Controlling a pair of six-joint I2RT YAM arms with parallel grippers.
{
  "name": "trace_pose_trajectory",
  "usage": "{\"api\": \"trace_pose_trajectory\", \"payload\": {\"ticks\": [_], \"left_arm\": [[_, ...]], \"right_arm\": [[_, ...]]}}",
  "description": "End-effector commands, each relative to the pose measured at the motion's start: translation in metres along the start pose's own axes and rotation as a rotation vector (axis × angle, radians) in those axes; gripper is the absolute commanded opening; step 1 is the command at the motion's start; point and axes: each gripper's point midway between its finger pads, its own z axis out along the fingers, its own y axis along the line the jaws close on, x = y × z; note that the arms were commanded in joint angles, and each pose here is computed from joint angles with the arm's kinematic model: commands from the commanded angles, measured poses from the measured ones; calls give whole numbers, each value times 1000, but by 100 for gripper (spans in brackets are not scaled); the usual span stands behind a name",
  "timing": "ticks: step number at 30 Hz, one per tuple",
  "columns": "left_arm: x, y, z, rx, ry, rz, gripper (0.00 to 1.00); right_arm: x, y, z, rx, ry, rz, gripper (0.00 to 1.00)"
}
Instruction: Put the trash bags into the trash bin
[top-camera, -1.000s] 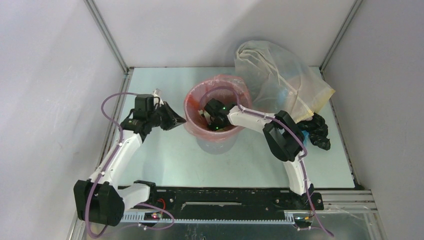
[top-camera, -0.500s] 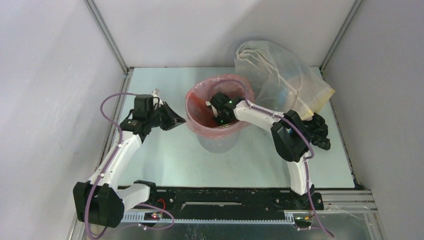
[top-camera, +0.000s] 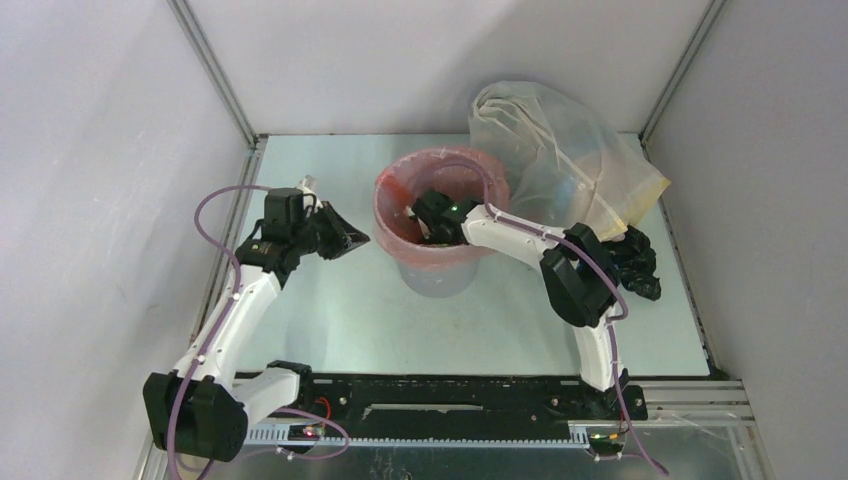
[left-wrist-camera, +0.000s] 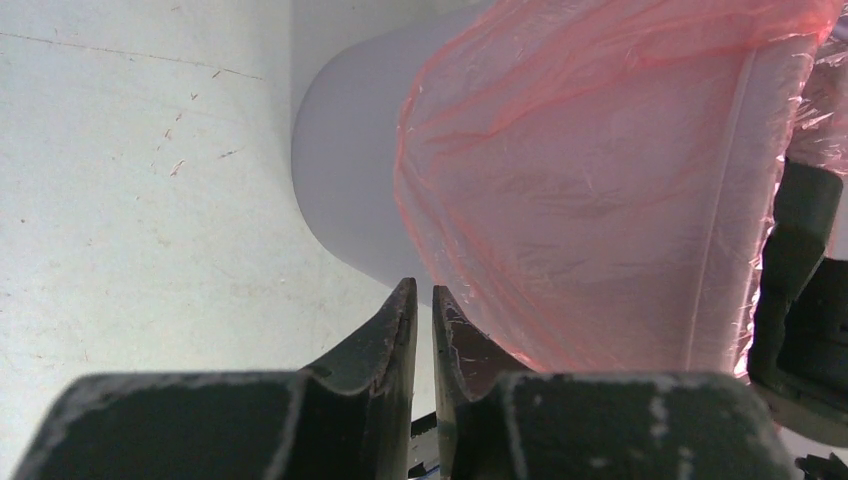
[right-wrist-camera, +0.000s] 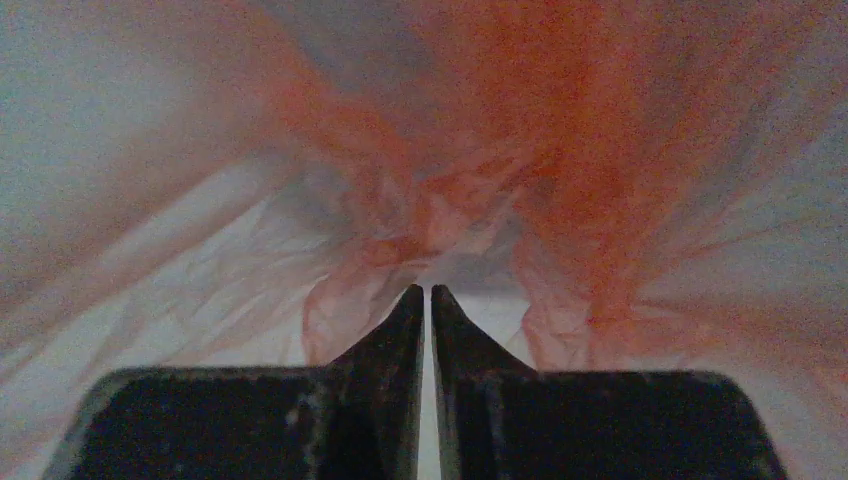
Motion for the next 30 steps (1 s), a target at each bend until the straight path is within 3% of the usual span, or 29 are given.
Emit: {"api": "trace_pose_trajectory", "payload": {"ticks": [1, 8, 15, 21, 30], "left_arm": [[-17, -19, -13, 40, -64, 12, 17], [-20, -24, -18, 49, -80, 7, 17], [-17, -25, -16, 53, -63, -4, 18], [-12, -26, -13, 56, -53, -5, 19], [-5, -22, -7, 68, -36, -34, 29]], "right_arm": [[-16, 12, -37, -37, -106, -32, 10], [-27, 13, -86, -47, -225, -24, 15], [-42, 9, -127, -62, -326, 1, 31], [-62, 16, -173, -125, -437, 14, 36], [-73, 3, -262, -226, -650, 99, 54]]}}
